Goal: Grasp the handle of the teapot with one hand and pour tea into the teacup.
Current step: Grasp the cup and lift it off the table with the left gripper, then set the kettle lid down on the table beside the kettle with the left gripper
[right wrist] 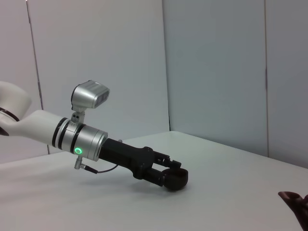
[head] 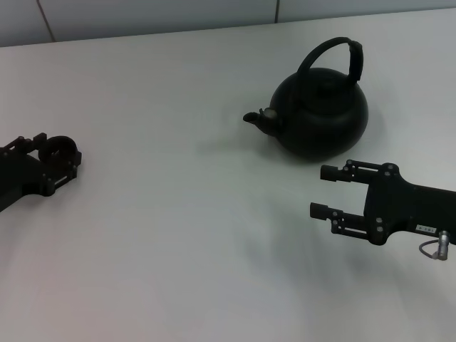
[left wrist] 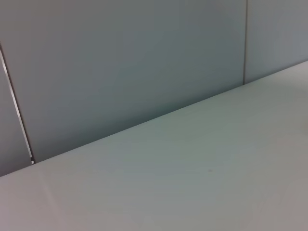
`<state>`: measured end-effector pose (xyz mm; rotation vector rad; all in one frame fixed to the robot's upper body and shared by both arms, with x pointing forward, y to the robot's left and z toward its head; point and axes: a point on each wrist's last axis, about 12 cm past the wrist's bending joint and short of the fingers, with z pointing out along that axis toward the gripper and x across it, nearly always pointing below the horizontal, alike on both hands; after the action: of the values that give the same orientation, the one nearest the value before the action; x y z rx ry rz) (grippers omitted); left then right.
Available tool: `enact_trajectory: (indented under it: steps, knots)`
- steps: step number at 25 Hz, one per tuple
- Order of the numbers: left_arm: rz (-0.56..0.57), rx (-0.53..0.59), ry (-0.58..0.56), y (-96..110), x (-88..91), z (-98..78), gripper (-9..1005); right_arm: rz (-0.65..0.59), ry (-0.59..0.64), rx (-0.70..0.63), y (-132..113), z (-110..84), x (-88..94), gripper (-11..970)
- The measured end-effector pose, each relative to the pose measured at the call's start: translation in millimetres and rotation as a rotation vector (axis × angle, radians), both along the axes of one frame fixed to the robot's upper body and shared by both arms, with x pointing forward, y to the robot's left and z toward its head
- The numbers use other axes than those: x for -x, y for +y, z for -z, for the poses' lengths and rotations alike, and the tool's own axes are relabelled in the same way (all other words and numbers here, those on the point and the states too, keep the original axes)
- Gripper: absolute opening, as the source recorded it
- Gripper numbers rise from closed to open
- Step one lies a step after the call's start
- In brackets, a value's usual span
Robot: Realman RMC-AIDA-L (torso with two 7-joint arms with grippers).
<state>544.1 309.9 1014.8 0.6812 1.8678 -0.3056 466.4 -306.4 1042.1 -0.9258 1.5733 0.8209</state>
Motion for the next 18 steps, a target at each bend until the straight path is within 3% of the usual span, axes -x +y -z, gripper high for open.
enact_trajectory:
  steps: [8,10,14,15,18]
  knots:
    - [0.043,0.027,-0.014,-6,1.4,-3.0,689,0.004,0.001,0.004,0,0.4,-0.4,634]
    - [0.169,0.044,-0.026,-22,4.5,-6.5,692,0.005,0.002,0.004,-1,0.6,-0.1,634]
    - [0.268,0.056,-0.035,-36,5.3,-10.1,696,0.010,0.004,0.004,-1,1.2,1.0,634]
    - [0.373,0.073,-0.044,-54,5.6,-14.6,697,0.016,0.005,0.003,-2,1.4,1.5,634]
    - [0.450,0.088,-0.045,-69,4.6,-17.7,700,0.020,0.005,0.002,-3,1.5,1.8,634]
